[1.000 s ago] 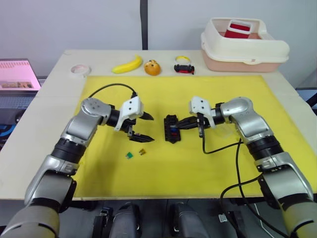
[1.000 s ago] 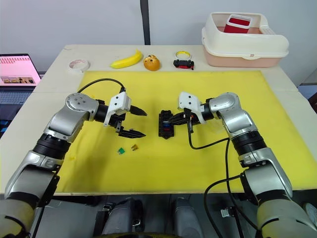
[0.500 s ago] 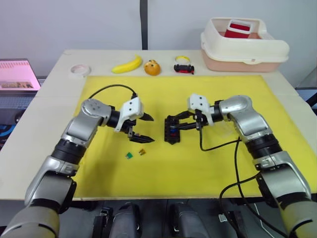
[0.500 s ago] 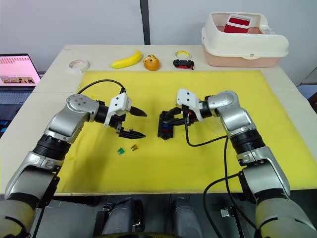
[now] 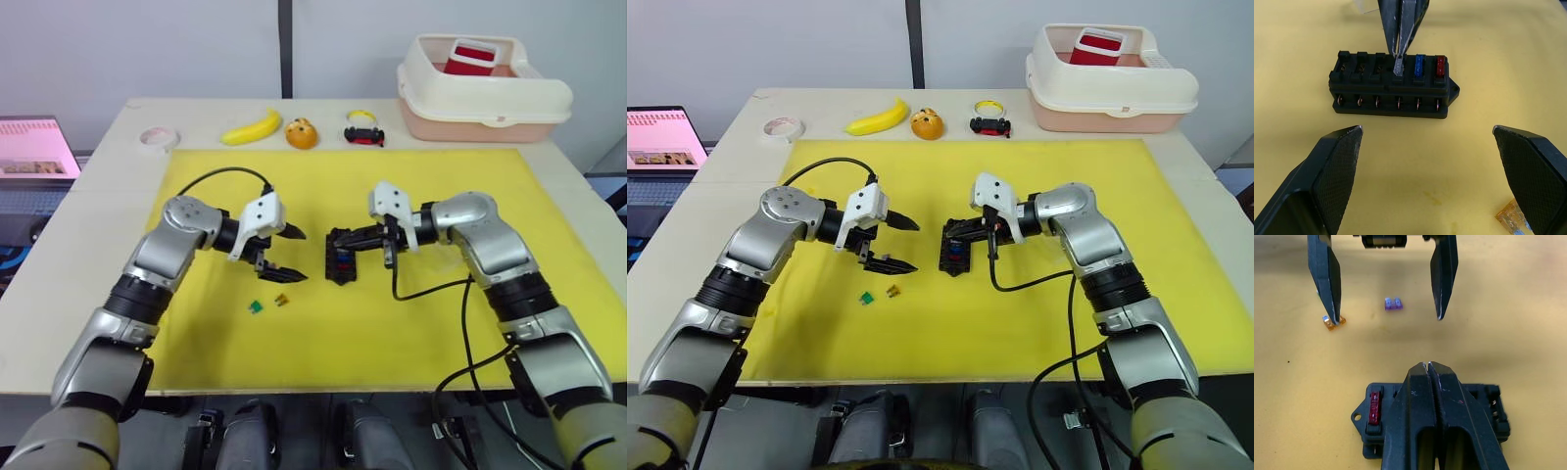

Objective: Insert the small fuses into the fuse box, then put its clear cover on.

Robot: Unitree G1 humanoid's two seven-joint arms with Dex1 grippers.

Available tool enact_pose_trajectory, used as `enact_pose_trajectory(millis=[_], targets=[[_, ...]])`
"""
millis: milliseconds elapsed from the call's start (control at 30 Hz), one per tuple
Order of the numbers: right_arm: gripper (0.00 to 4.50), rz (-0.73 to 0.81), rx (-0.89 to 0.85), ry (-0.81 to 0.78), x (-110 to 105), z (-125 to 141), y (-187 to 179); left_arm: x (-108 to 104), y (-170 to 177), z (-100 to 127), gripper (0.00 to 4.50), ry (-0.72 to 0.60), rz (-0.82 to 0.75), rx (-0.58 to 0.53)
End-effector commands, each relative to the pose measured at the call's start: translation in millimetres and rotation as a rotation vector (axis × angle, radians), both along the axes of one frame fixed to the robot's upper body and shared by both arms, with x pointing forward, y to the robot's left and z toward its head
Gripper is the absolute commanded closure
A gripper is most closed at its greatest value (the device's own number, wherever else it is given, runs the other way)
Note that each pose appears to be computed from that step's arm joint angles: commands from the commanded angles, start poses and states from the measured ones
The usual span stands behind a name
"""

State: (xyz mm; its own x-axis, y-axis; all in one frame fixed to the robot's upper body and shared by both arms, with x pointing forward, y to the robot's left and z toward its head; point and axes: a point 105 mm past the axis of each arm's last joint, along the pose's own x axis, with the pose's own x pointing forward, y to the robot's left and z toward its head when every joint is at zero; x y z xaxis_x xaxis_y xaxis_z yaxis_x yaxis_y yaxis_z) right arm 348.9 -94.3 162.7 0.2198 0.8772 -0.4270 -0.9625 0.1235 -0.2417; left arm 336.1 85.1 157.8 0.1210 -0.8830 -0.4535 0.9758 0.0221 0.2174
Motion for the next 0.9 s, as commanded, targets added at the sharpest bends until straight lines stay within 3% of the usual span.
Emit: enact_pose_trajectory(millis=[33, 200, 433, 567, 733, 900], targets=[[4.46, -0.006, 0.027, -0.024, 1, 6, -1, 0, -2, 11, 0.0, -0.044, -0.016, -0.006], [4.46, -0.045, -0.024, 0.028, 4, -23, -11, 0, -1, 11, 0.0, -0.044, -0.019, -0.002], [4.46, -0.038, -0.026, 0.03, 3, -22, -12, -1, 0, 11, 0.0, -0.042, -0.018, 0.001], [4.46, -0.035, 0.012, 0.005, 2, -7, -8, -2, 0, 14, 0.0, -0.036, -0.022, -0.009], [4.46, -0.03, 0.121, -0.054, -12, 43, -13, -11, 8, 45, 0.0, 0.036, -0.035, -0.119], [4.46, -0.099, 0.126, -0.106, -39, 65, -46, -22, 50, 52, 0.0, 0.07, -0.021, -0.031]])
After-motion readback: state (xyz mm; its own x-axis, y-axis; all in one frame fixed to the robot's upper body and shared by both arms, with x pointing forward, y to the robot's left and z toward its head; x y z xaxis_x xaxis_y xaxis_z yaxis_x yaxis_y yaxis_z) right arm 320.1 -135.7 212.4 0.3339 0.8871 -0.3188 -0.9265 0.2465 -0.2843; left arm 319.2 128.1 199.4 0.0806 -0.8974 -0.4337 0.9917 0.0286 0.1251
